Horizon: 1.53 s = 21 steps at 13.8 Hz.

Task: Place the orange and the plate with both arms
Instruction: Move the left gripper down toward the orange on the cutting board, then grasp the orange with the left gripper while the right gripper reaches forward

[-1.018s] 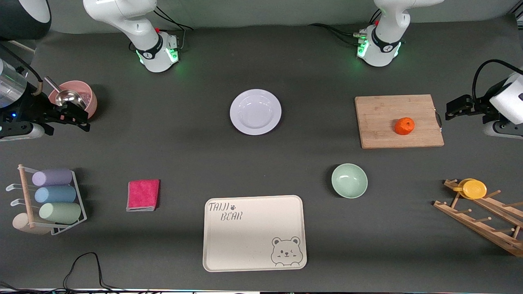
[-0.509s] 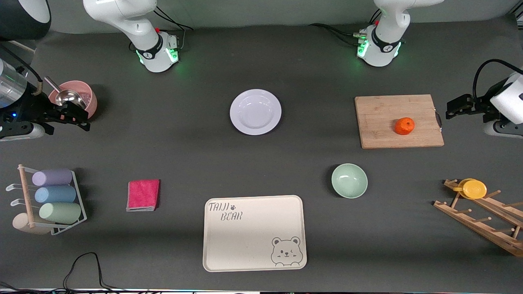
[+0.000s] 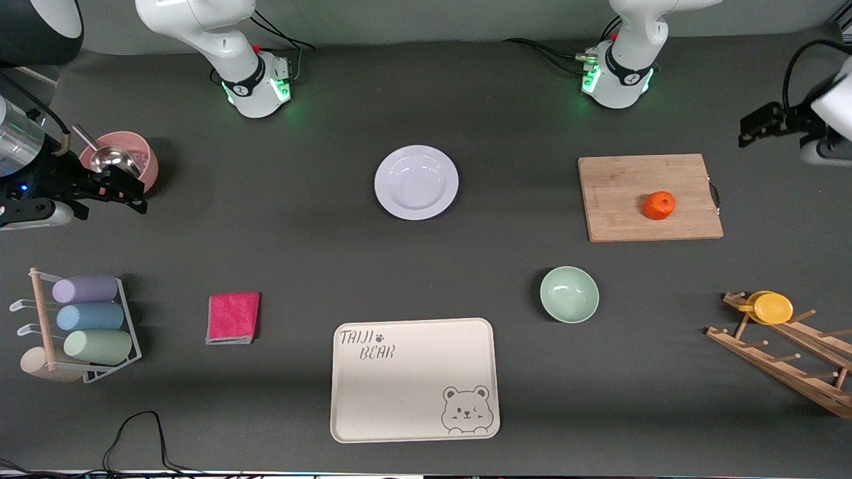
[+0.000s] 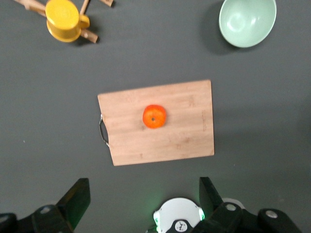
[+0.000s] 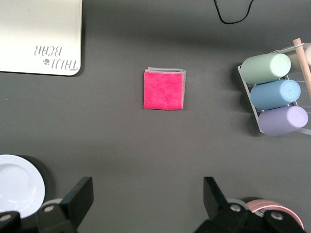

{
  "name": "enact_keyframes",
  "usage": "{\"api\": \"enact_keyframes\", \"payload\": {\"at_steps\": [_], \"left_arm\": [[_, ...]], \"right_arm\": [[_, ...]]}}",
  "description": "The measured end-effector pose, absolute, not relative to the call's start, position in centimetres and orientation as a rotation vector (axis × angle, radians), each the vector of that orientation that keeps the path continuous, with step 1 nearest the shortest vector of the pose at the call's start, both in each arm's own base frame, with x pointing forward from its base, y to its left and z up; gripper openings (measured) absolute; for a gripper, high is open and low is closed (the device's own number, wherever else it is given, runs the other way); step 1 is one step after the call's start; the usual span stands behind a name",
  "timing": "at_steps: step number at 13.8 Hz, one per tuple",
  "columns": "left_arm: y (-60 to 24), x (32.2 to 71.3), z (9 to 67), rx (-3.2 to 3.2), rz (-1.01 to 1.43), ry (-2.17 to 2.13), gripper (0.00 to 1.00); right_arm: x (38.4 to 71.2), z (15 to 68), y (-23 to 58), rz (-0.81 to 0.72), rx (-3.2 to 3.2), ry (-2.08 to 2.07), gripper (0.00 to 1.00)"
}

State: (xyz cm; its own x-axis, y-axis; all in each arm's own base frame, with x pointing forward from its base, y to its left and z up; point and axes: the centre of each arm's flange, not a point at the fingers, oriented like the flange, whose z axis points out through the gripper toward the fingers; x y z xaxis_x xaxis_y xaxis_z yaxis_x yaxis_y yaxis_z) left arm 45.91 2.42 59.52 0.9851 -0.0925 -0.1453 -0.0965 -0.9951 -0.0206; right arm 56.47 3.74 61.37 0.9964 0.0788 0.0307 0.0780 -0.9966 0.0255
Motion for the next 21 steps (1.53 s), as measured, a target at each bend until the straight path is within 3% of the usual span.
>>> {"api": "enact_keyframes", "payload": {"at_steps": [5, 9, 21], "left_arm": [[4.0, 40.2, 57.2, -3.116, 0.202, 0.101, 1.0], [4.2, 40.5, 53.8, -3.117, 0.155, 0.106, 1.0], [4.9, 41.3, 33.5, -3.12, 0.109, 0.215, 1.0]], "right_arm": [[56.5, 61.4, 3.8, 0.049, 3.115, 0.123, 1.0], [56.5, 61.3, 3.8, 0.049, 3.115, 0.123, 1.0], [56.6, 61.0, 3.8, 0.039, 3.114, 0.123, 1.0]]}}
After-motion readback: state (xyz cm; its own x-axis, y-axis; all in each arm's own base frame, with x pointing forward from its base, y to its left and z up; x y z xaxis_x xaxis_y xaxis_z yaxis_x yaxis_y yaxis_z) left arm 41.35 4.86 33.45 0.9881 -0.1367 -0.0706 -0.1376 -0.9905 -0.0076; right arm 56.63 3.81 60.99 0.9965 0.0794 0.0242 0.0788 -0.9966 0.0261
